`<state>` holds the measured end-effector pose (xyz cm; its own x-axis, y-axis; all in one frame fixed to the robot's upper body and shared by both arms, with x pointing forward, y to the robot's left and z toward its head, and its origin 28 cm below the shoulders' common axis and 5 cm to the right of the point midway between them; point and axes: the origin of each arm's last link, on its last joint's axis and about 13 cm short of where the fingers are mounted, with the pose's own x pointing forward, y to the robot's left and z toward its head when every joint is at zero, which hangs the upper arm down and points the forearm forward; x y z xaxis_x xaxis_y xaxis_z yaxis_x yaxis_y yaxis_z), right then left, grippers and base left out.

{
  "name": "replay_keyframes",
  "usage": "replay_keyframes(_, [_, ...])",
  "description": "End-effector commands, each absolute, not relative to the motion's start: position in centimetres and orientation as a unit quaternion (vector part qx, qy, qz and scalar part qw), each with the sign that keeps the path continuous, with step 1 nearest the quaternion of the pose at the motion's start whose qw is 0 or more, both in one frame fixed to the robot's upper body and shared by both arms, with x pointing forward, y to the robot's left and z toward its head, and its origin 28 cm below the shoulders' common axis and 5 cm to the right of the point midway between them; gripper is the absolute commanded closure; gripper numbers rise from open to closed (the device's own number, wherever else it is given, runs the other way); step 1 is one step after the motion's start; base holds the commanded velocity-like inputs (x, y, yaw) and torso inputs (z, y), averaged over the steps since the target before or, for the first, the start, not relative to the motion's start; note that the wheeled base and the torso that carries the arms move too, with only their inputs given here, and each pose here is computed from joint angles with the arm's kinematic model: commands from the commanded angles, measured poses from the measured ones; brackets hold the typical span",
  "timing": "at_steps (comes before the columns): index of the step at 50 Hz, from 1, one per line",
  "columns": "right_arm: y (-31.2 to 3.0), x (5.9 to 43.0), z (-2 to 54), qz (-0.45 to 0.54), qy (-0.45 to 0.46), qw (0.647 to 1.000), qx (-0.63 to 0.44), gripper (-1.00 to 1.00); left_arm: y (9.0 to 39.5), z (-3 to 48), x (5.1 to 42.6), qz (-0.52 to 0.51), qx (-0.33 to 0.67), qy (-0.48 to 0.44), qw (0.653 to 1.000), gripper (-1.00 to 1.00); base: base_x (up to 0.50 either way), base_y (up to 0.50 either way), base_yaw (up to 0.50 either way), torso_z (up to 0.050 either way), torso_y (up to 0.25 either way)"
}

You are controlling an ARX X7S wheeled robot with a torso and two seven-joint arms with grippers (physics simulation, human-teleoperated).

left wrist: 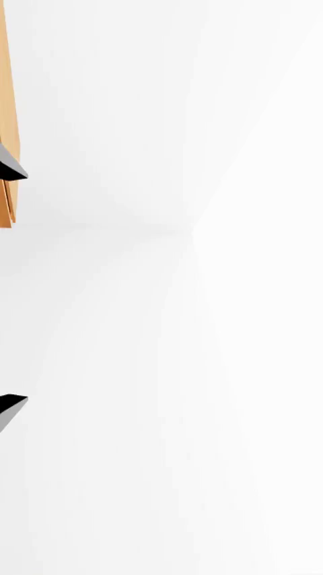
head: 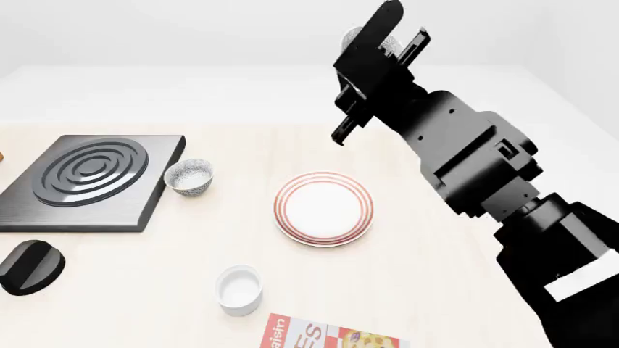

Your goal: Pick the akita bowl next to the cookies box and place it on the plate.

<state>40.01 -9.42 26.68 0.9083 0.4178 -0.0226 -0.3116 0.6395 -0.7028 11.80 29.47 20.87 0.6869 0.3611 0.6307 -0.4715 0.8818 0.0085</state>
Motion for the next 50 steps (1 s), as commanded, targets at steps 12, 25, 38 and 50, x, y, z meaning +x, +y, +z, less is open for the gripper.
replay_keyframes(12, [-6.7, 44.1, 27.1, 0.222, -0.151, 0.85, -0.453, 1.0, 29.4, 20.9, 11.8, 0.227, 0.086, -0.323, 0.915, -1.0, 0.0, 0.0, 0.0, 0.0, 0.001])
replay_keyframes(25, [-5.7, 44.1, 26.3, 0.228, -0.143, 0.853, -0.447, 1.0, 29.6, 20.9, 11.8, 0.229, 0.084, -0.322, 0.915, -1.0, 0.0, 0.0, 0.0, 0.0, 0.0])
replay_keyframes(38, [-5.6, 44.0, 25.1, 0.25, -0.081, 0.867, -0.424, 1.0, 29.6, 20.9, 11.8, 0.228, 0.082, -0.323, 0.915, -1.0, 0.0, 0.0, 0.0, 0.0, 0.001])
replay_keyframes(50, [-5.9, 43.8, 23.6, 0.27, 0.004, 0.867, -0.418, 1.0, 29.5, 20.9, 11.8, 0.227, 0.083, -0.324, 0.915, -1.0, 0.0, 0.0, 0.0, 0.0, 0.001])
